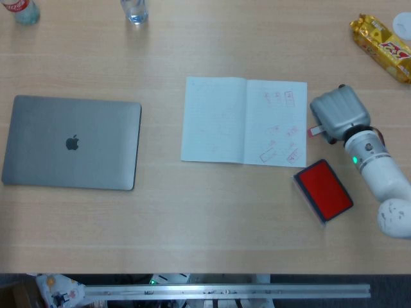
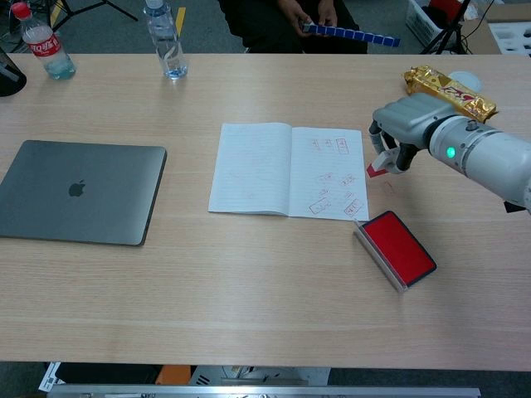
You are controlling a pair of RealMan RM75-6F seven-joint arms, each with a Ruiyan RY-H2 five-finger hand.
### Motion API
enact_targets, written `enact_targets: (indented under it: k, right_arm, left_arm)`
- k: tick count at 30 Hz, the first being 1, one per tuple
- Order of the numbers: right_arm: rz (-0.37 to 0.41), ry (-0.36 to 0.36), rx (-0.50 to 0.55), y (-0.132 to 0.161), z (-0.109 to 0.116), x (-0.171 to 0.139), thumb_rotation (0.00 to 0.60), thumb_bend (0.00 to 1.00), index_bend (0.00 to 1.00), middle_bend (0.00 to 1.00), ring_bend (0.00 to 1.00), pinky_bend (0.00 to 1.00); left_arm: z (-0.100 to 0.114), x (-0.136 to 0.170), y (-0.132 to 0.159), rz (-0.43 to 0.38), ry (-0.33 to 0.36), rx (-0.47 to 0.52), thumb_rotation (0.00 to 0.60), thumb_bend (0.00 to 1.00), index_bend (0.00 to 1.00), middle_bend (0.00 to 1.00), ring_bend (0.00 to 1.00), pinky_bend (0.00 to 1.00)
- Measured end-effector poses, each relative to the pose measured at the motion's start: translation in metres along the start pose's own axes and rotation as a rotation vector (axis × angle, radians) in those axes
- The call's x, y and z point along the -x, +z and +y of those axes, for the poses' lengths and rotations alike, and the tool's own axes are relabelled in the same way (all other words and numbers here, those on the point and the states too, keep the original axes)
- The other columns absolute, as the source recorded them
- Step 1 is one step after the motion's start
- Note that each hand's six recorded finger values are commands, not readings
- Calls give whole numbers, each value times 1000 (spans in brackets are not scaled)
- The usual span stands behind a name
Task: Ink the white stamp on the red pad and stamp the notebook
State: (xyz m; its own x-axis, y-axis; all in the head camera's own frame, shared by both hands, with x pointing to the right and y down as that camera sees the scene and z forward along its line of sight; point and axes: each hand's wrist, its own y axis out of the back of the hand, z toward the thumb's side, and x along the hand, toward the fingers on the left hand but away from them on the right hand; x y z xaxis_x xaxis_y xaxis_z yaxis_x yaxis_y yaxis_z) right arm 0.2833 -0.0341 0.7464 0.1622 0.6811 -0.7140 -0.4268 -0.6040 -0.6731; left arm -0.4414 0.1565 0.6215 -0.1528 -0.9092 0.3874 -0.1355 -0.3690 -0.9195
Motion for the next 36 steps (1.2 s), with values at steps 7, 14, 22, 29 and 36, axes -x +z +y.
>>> enact_targets:
  k: [7,14,22,29,36]
  right_arm:
    - [-20,45,-12,-17,-25,0,600,507,859,628,504,330]
    - [-26,66,-35,-23,-45,3,600,452,844,613,489,331]
    - [-16,69,-39,-22,-53,3,600,406,774,580,464,332]
    - [-14,68,-45,-23,-56,2,600,357,694,538,432,332]
    - [-11,62,-45,-22,-55,2,600,312,647,505,412,331]
  left_arm:
    - [-3,-1,7,-19,-18,-7,600,324,0,0,0,0]
    - [-4,-2,8,-18,-24,-10,600,324,0,0,0,0]
    - [-4,-2,10,-18,-24,-8,600,324,0,0,0,0]
    - [-6,-2,8,-12,-31,-12,600,324,0,0,0,0]
    - [-6,-3,7,-9,-33,-14,600,324,0,0,0,0]
